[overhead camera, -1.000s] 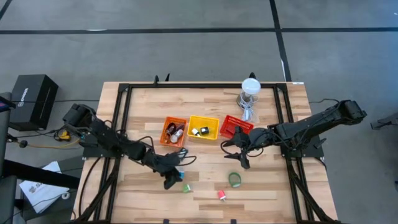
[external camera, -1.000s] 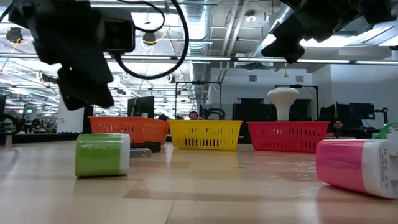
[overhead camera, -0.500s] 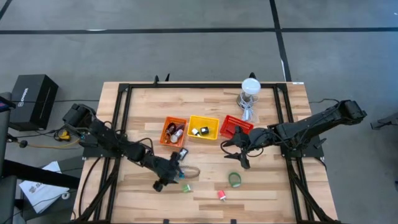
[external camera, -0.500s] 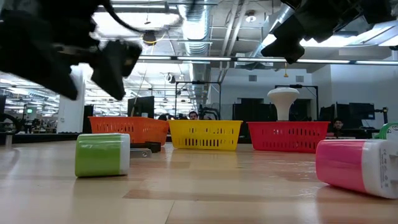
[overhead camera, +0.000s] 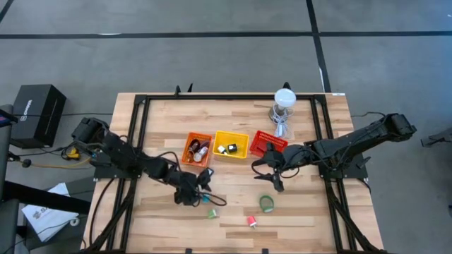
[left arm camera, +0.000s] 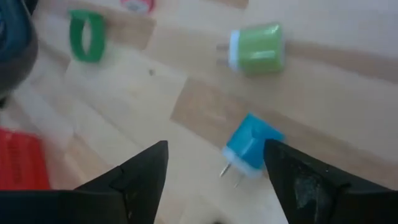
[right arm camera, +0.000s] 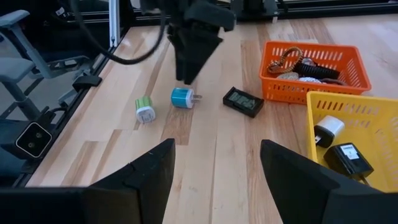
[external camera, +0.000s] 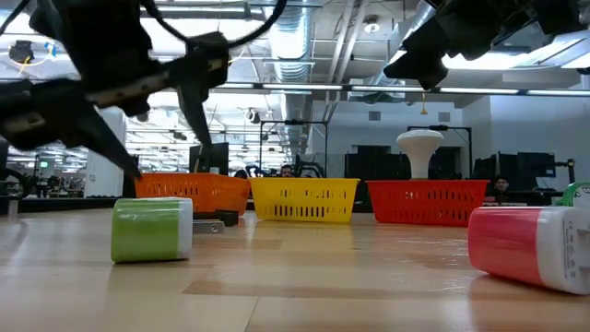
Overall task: Pick & Place Office items
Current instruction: Put the blue charger adapter into the yellow bin
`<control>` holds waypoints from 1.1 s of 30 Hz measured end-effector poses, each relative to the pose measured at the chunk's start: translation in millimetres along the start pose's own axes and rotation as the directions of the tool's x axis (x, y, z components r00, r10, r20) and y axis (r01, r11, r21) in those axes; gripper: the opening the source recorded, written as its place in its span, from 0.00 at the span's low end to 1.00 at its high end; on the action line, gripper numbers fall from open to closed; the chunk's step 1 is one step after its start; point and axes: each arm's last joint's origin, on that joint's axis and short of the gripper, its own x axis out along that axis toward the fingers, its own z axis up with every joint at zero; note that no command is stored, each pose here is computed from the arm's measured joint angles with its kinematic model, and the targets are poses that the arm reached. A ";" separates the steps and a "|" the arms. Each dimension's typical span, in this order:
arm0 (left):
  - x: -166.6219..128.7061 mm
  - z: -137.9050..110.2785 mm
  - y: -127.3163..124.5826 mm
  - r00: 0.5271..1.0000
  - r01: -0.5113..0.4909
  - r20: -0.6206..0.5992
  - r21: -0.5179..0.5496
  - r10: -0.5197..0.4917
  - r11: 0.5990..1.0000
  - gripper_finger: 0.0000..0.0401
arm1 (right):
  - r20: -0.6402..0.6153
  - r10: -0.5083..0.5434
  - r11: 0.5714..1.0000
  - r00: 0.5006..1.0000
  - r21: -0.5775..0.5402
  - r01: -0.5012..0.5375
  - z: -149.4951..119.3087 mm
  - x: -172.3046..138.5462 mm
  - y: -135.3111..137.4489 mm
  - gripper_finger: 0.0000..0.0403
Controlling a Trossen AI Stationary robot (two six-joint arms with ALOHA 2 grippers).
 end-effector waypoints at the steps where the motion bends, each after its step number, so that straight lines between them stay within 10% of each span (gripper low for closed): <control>1: -1.0 0.8 2.6 1.000 0.028 0.003 -0.004 -0.028 1.000 0.66 | 0.000 0.000 1.000 1.000 0.000 0.000 0.0 0.0 0.0 0.56; 16: 24.8 26.1 33.6 0.947 0.294 -0.177 0.140 -0.268 0.946 0.68 | 0.001 0.000 1.000 1.000 0.000 0.000 0.0 0.1 0.0 0.56; 33: 36.4 35.3 39.7 0.903 0.388 -0.320 0.327 -0.285 0.862 0.67 | -0.003 0.002 1.000 1.000 0.023 -0.002 -0.4 0.0 0.5 0.56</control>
